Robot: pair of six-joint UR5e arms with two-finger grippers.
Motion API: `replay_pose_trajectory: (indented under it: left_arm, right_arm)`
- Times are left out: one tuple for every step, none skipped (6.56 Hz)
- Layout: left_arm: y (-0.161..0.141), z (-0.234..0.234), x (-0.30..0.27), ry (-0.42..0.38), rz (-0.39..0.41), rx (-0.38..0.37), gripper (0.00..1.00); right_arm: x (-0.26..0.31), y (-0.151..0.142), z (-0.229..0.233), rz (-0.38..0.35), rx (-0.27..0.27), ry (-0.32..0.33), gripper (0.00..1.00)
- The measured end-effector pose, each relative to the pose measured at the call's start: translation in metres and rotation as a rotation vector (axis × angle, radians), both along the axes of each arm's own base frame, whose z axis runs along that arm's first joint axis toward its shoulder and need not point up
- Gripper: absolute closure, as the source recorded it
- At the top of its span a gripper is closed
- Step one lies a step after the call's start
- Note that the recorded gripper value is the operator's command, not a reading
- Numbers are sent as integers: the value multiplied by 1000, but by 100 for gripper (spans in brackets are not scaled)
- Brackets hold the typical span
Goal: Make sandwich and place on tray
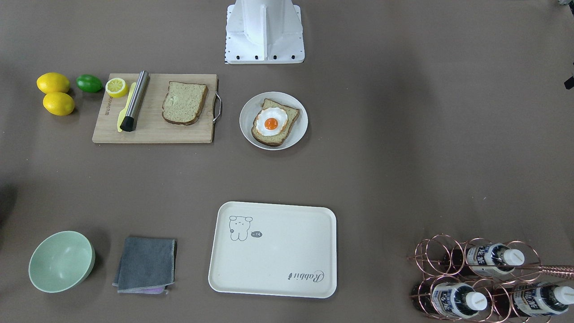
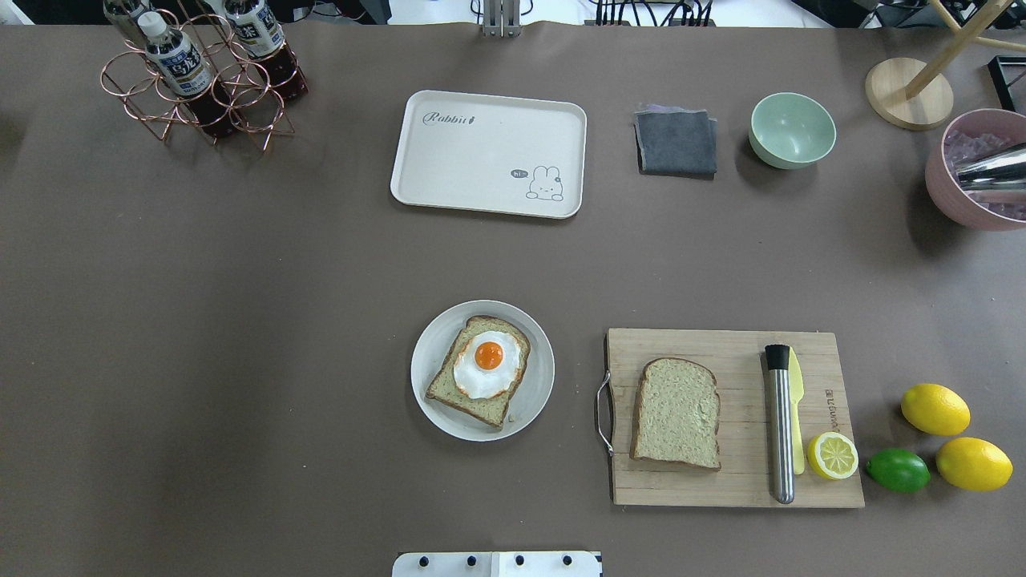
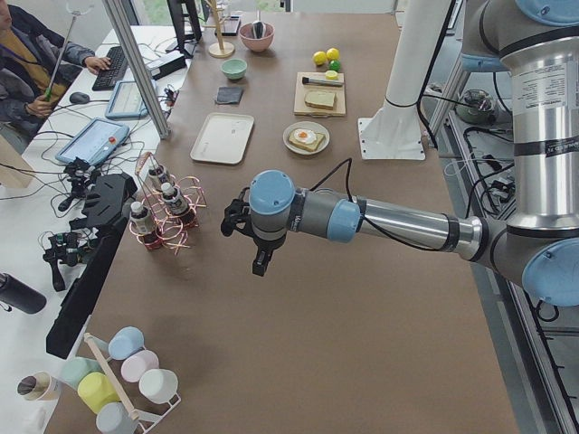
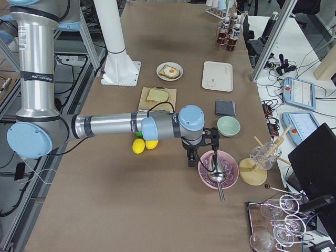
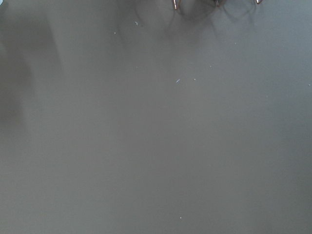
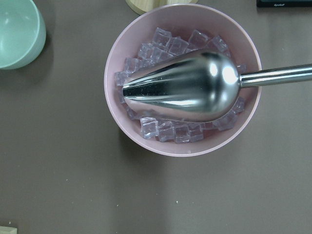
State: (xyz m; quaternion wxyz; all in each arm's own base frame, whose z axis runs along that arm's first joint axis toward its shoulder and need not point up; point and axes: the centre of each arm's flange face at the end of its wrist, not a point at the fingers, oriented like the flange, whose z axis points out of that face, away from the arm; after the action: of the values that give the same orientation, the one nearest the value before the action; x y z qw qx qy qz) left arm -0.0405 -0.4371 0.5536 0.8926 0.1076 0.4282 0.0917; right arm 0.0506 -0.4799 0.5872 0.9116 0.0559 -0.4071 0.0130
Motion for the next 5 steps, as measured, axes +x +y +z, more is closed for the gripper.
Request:
replay_pose_trajectory:
  left_arm:
    - [0, 4, -3, -38, -20, -18, 3]
    - [0, 9, -7, -76, -46, -44, 3]
    - [0, 11, -8, -95, -60, -66, 3]
    - [0, 9, -8, -100, -65, -76, 3]
    - [0, 9, -7, -99, -64, -78, 3]
  right_arm:
    - [1, -1, 2, 2, 0, 25, 0]
    - [0, 0, 5, 1, -5, 44, 0]
    - [-4, 1, 13, -7, -17, 55, 0]
    - [-6, 3, 23, -15, -34, 64, 0]
    - [-8, 4, 30, -20, -45, 70, 0]
